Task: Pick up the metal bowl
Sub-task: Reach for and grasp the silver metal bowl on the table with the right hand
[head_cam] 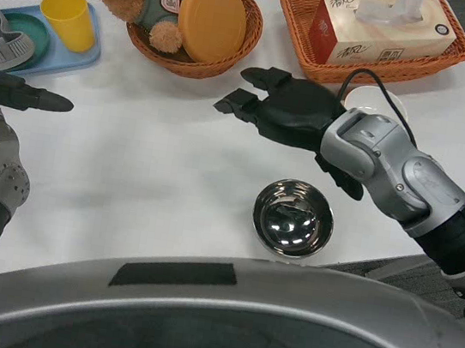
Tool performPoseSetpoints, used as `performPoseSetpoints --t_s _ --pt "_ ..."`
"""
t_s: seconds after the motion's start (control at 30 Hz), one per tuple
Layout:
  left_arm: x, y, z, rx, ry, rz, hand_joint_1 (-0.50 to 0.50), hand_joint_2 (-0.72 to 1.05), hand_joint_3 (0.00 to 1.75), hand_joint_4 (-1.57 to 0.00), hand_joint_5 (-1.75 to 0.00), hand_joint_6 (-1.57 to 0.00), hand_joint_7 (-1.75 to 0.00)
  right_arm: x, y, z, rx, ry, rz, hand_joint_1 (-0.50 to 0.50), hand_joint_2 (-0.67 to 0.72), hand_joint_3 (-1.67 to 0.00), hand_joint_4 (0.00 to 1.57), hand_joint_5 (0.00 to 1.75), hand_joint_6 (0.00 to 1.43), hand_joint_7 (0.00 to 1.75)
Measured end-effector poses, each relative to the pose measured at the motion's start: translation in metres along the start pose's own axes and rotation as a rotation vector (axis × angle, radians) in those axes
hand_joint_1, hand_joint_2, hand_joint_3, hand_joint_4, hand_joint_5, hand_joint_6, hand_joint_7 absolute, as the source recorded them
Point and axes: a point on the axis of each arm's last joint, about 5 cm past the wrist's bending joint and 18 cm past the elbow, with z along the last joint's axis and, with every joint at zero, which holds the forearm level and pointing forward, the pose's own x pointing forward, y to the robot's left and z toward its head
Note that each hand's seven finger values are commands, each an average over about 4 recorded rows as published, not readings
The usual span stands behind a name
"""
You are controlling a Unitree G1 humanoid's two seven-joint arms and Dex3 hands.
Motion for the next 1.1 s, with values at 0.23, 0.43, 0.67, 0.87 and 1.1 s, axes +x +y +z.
performPoseSetpoints --t_s 0.23,0.43,0.67,0.87,1.1 --pt "0.000 0.000 0.000 0.000 -0.001 0.001 -0.48 -0.72 0.09 -0.71 -0.10 -0.16 -0.07 -0.001 0.010 0.003 0.013 -0.009 0.040 -0.33 0.66 0.00 0.00 0.00 0.00 0.42" --pt "0.000 0.000 0.000 0.000 -0.001 0.001 -0.48 -0.72 0.09 -0.71 -0.10 -0.16 -0.07 -0.007 0.023 0.003 0.039 0.007 0.094 -0.33 0.66 0.00 0.00 0.00 0.00 0.42" --pt "0.000 0.000 0.000 0.000 -0.002 0.001 -0.48 -0.68 0.09 -0.71 -0.10 -0.16 -0.07 -0.015 0.034 0.002 0.054 0.030 0.151 -0.33 0.66 0.00 0.00 0.00 0.00 0.45" --pt "0.000 0.000 0.000 0.000 -0.002 0.002 -0.48 -0.72 0.09 -0.71 -0.10 -0.16 -0.07 -0.019 0.046 0.003 0.102 0.039 0.192 -0.33 0.66 0.00 0.00 0.00 0.00 0.49" --pt "0.000 0.000 0.000 0.000 -0.001 0.002 -0.48 -0.68 0.09 -0.71 -0.10 -0.16 -0.07 -0.020 0.058 0.004 0.141 0.026 0.220 -0.33 0.66 0.00 0.00 0.02 0.00 0.49"
